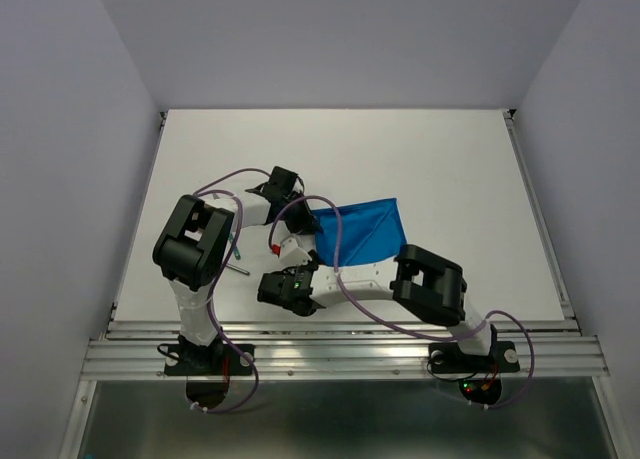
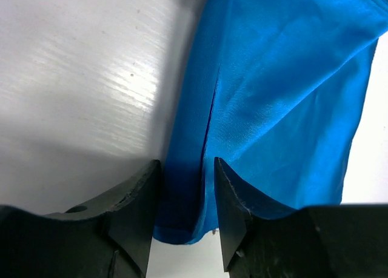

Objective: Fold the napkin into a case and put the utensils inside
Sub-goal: Pick up the upper triangle-folded napkin from the center of the board.

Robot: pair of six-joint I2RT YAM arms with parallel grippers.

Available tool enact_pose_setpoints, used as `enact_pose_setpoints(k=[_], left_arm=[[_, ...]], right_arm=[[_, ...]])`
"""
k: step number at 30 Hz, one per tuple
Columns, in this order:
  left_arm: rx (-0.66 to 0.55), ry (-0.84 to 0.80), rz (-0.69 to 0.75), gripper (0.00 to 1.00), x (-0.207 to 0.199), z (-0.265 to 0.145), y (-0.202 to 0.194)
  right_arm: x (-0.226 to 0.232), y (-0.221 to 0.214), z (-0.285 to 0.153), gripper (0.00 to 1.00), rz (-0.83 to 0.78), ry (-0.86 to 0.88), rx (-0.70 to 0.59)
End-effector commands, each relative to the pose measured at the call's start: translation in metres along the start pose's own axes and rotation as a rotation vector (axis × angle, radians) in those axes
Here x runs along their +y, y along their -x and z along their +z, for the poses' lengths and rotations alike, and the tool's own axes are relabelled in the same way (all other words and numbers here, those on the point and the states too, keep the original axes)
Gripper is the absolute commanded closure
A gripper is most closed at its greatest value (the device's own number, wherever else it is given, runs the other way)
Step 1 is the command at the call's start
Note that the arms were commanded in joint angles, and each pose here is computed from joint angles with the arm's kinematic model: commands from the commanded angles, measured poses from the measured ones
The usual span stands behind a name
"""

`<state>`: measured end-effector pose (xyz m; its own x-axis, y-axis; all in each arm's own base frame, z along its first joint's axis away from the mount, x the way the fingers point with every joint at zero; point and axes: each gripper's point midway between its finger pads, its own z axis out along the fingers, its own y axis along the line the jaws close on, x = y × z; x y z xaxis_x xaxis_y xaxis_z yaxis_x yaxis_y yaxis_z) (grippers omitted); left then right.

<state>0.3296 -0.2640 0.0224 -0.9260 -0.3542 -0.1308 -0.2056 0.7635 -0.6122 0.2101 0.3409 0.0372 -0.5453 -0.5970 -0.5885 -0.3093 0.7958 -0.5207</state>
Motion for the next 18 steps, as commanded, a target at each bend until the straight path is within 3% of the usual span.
enact_pose_setpoints(k=[1,5,10,18], left_arm=[[-0.042,-0.045,0.028,1.00,-0.022,-0.018,0.008],[-0.044,-0.045,0.027,1.00,-0.022,-0.019,0.008],[-0.046,-0.050,0.031,1.00,-0.025,-0.022,0.008],[-0.105,-0.068,0.059,1.00,-0.041,-0.054,0.024]], right_arm=[[-0.005,0.007,0.002,0.55,0.013,-0.069,-0.036],[-0.005,0.006,0.004,0.66,0.017,-0.082,-0.042],[-0.010,0.013,0.002,0.99,0.039,-0.096,-0.071],[-0.005,0.046,-0.030,0.99,0.155,0.096,-0.105]])
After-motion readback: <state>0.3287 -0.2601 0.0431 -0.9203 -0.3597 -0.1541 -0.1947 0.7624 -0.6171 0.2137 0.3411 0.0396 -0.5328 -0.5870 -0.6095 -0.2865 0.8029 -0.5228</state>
